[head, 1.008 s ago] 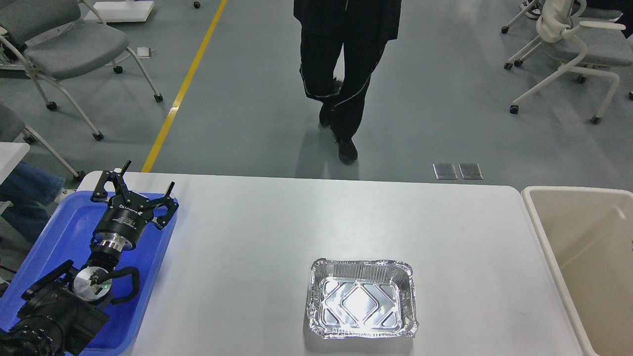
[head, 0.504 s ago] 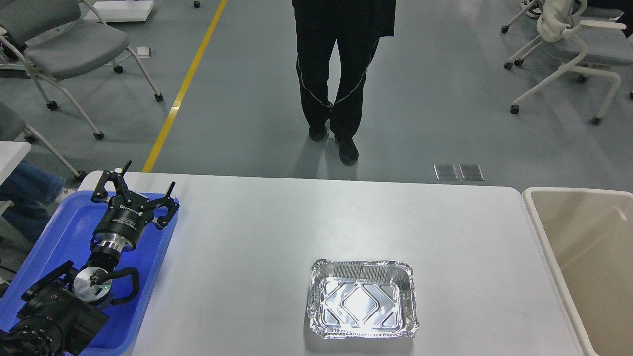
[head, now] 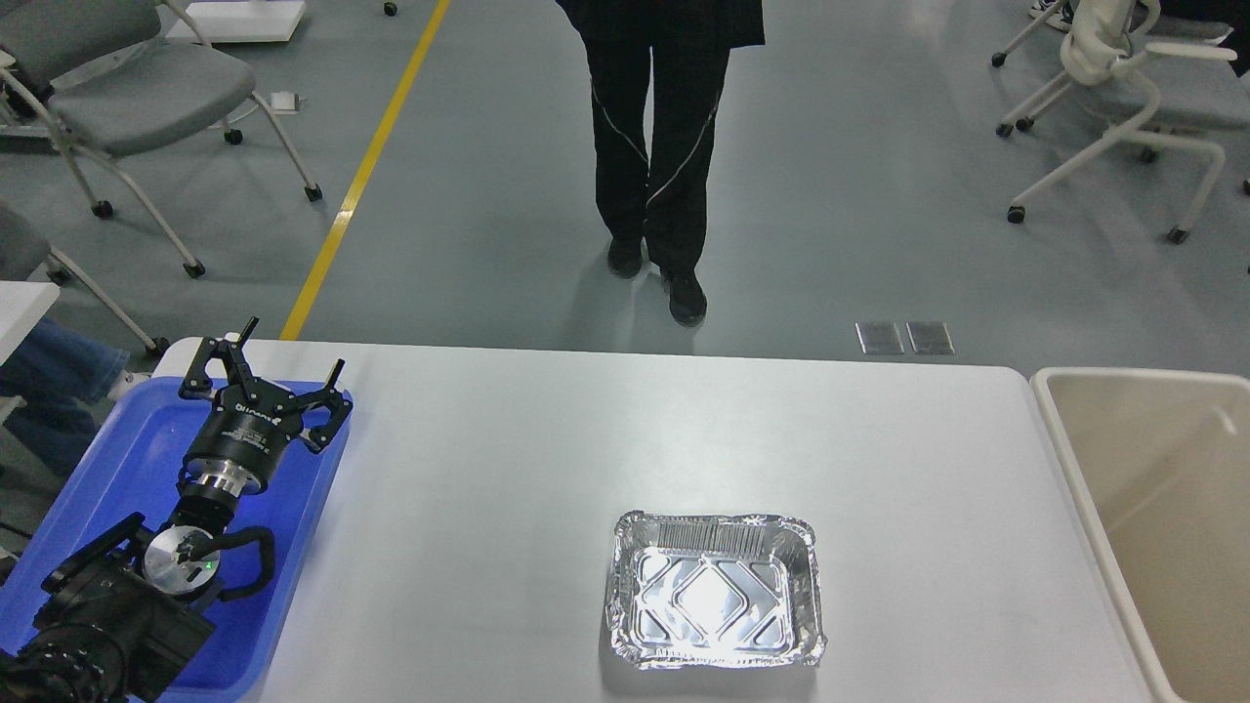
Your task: Tidy desktop
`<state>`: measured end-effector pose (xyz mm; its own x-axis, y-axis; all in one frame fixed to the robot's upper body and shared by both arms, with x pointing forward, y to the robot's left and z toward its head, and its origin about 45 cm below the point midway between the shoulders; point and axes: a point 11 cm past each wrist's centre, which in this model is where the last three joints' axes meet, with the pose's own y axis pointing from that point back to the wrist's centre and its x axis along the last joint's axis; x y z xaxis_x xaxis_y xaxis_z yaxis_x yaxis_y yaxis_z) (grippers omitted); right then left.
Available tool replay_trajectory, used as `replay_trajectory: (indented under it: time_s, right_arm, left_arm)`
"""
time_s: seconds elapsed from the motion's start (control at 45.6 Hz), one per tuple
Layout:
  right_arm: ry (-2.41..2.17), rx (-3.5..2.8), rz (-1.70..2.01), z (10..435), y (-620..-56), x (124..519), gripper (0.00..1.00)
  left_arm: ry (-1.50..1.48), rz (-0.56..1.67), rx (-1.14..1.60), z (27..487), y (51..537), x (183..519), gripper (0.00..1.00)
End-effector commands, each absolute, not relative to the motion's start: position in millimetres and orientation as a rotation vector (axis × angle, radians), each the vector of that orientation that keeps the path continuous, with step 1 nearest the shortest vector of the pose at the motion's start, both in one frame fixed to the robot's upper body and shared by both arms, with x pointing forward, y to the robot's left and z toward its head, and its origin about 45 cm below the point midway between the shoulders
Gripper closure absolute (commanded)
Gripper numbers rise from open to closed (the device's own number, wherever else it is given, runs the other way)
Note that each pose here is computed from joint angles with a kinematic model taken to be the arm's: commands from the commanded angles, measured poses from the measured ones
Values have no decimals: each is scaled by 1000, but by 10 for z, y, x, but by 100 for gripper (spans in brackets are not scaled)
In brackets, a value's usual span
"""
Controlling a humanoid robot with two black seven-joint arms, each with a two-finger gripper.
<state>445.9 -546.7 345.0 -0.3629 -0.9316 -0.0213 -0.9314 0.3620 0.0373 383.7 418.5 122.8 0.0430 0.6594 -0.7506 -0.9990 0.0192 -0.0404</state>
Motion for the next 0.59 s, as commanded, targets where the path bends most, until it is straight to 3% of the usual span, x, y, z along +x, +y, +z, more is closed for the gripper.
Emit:
replay_trajectory:
  time_s: [0.0,0.197,0.57]
  right_arm:
    - [-2699,2055,137,3939,-5078,4593,0]
    - [-2669,2136,20,3566,-4821,4611,0]
    - [-2611,2166,-339,2357,-4207,4471,0]
  left_arm:
    - [638,1431,-684,1229,4182,3838,0]
    - [638,1433,-683,1227,4185,3836,0]
    - [637,1432,-685,1230,4183,3838,0]
